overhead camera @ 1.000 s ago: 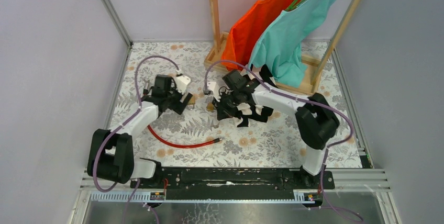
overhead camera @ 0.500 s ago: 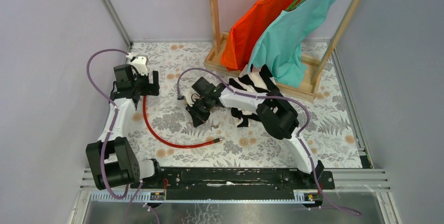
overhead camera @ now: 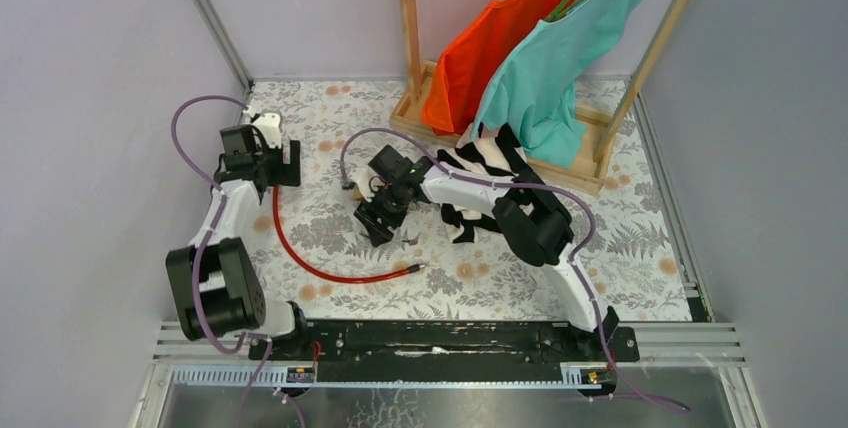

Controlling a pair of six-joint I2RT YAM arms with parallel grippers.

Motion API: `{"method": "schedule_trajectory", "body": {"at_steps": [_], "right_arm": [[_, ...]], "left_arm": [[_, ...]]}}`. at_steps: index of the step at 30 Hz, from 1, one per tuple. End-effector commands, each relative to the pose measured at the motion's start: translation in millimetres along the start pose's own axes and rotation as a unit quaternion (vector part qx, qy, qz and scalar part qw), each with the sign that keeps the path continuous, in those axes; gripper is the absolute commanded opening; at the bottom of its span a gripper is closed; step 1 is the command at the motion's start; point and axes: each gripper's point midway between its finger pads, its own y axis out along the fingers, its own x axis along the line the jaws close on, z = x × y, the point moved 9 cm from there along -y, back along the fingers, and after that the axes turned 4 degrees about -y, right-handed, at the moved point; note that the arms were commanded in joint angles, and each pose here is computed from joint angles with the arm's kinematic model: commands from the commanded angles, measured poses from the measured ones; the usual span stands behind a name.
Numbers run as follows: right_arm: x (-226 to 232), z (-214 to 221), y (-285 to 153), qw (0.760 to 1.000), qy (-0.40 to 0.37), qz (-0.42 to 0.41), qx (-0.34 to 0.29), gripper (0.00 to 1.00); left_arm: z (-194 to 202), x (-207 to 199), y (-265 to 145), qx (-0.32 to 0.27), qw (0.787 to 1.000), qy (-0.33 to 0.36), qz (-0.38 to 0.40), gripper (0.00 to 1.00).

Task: Lock with the key
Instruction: Place the key at the center of the board, then pick up the lock from the center of the board.

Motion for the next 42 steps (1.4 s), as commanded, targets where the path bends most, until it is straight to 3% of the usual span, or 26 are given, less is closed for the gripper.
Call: {"method": "schedule_trajectory", "body": {"at_steps": [1,11,23,27,31,36,42], "right_arm": [[-4,-8,-63,0.997,-0.037,0.057,-0.033,0.73],[11,30,-127,0.993,-0.073,0.086,-0.028,0.76],[17,38,-133,0.994,-0.075,0.055,-0.055,0.76],[16,38,-135,0.994,-0.073,0.056,-0.057,0.75],[15,36,-137,0.994,-0.073,0.060,-0.059,0.75],[11,33,-145,0.992,-0.070,0.080,-0.061,0.75],[2,31,-157,0.990,-0.066,0.109,-0.064,0.75]], "left_arm": [[-1,18,25,0.016,0.999,0.032,-0.034,0.93],[6,40,79,0.079,0.993,0.062,-0.062,0.79],[8,54,125,0.148,0.987,0.052,-0.043,0.52],[16,52,126,0.158,0.986,0.044,-0.038,0.44],[22,48,122,0.155,0.987,0.032,-0.035,0.19],[12,38,94,0.110,0.993,0.012,-0.035,0.05],[-2,10,42,0.043,0.999,-0.024,0.015,0.03]]}}
